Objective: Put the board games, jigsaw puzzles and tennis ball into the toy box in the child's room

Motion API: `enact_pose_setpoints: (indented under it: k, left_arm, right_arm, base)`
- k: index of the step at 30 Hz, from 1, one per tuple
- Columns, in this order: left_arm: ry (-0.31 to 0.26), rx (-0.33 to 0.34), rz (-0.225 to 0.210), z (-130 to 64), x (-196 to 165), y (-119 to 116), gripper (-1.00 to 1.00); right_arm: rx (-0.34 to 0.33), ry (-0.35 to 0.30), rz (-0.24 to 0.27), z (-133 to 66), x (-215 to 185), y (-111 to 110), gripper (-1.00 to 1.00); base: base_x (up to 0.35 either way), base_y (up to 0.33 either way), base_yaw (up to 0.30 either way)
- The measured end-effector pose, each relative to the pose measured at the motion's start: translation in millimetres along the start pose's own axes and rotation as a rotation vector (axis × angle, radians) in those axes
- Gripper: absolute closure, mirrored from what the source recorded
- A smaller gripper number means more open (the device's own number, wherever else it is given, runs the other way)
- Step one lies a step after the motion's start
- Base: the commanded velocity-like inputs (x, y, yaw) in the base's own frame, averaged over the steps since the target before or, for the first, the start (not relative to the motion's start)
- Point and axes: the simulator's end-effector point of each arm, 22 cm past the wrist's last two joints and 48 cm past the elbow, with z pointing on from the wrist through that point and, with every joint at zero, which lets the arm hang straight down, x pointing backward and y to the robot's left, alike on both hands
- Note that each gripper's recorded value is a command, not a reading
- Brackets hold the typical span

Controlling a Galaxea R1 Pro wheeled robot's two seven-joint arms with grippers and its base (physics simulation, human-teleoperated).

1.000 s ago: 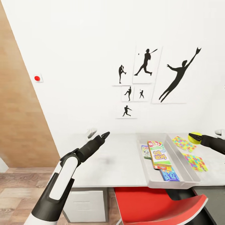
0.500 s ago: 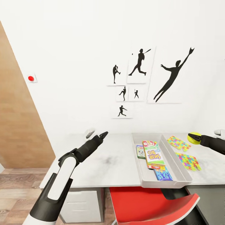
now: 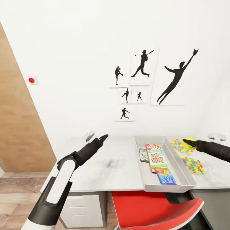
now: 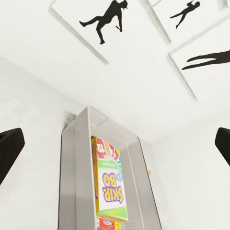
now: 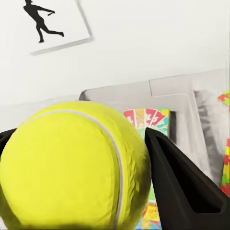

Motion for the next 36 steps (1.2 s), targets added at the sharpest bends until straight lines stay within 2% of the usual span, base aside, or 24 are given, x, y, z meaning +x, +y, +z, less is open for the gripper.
enact_pose_setpoints:
  k: [8, 9, 17, 19, 24, 28, 32, 36]
  left_arm:
    - [0.0, -0.007, -0.006, -1.2, -4, 4, -1.0]
    - [0.0, -0.008, -0.007, -1.4, -4, 5, -1.0]
    - [0.0, -0.009, -0.008, -1.7, -5, 6, -1.0]
    - [-0.002, -0.01, -0.009, -1.9, -6, 6, -1.0]
    - [-0.002, -0.011, -0.009, -2.1, -6, 7, -1.0]
    - [-0.002, -0.011, -0.009, -2.2, -6, 7, -1.0]
    - [-0.002, -0.011, -0.01, -2.1, -6, 7, -1.0]
    - [-0.002, -0.011, -0.01, -2.1, -6, 7, -1.0]
  right_arm:
    - [-0.101, 0.095, -0.033, 10.9, 38, 32, 1.0]
    - [-0.127, 0.128, -0.05, 16.0, 50, 44, 1.0]
    - [-0.144, 0.192, -0.097, 26.0, 72, 58, 1.0]
    - [-0.167, 0.231, -0.123, 32.5, 87, 72, 1.0]
    - [-0.189, 0.269, -0.148, 38.7, 101, 85, 1.0]
    - [-0.198, 0.306, -0.148, 45.0, 115, 89, 1.0]
    - [-0.196, 0.367, -0.123, 55.4, 137, 84, 1.0]
    - [-0.19, 0.4, -0.121, 63.3, 145, 82, 1.0]
  base:
    - [0.0, 0.0, 0.0]
    - [0.0, 0.0, 0.0]
    - [0.0, 0.0, 0.0]
    - [0.0, 0.0, 0.0]
    - [0.0, 0.0, 0.0]
    - [0.0, 0.0, 0.0]
    - [0.0, 0.0, 0.0]
    - [0.0, 0.0, 0.0]
